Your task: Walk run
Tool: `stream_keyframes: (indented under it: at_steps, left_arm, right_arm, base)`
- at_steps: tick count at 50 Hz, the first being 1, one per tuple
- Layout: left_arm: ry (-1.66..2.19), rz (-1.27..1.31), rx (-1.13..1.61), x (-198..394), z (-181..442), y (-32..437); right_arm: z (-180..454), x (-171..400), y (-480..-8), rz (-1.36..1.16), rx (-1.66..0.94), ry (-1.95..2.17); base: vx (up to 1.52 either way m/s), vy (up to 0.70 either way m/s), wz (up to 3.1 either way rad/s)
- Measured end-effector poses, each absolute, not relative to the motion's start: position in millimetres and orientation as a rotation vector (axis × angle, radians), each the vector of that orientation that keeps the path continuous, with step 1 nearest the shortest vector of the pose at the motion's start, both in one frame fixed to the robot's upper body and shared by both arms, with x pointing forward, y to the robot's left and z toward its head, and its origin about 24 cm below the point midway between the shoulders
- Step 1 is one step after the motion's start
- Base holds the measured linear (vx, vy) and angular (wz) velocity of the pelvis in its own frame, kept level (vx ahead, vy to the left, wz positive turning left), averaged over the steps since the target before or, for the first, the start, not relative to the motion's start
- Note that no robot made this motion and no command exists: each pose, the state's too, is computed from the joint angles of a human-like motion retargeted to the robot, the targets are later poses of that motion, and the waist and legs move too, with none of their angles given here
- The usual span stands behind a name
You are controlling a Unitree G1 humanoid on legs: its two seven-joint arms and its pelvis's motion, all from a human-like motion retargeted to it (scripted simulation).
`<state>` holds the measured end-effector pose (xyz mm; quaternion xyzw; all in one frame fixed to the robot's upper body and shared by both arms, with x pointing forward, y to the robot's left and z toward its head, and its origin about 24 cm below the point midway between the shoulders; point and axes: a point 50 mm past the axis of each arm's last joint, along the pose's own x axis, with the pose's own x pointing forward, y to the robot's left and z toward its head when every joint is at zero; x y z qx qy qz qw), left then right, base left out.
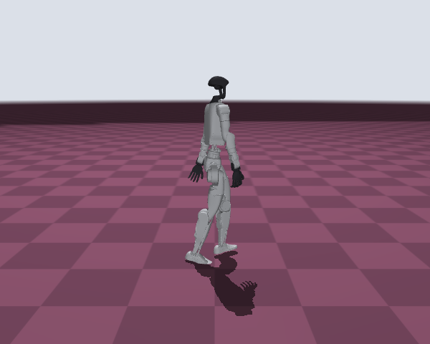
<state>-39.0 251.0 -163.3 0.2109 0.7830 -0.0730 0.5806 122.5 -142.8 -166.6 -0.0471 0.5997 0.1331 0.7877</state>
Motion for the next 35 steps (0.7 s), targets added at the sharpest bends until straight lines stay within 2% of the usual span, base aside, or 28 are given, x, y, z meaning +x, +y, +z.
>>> stream_keyframes:
  at_steps: [10,18,25,30,35]
  left_arm:
    - [1.846,-0.198,0.482,-39.7,-164.3,245.1]
    - [1.764,-0.203,0.535,-12.7,-167.9,242.0]
    - [1.605,-0.23,0.61,49.0,-163.4,255.6]
    - [1.448,-0.324,0.736,104.5,-151.7,264.8]
    - [1.267,-0.305,0.782,155.9,-132.6,273.2]
  right_arm:
    - [-163.7,131.6,-145.8,0.297,-0.108,1.269]
    - [-178.5,62.3,-140.7,0.291,-0.056,1.488]
    - [-181.5,23.4,-161.7,0.248,-0.165,1.586]
    - [-181.2,-8.8,-167.2,0.162,-0.042,1.667]
    - [-179.1,-37.2,-165.7,0.076,0.065,1.745]
  base:
    - [0.46,0.02,-0.17]
    - [0.73,0.09,-0.35]
    - [0.68,0.14,-0.49]
    - [0.61,0.04,0.5]
    - [0.71,-0.08,0.57]
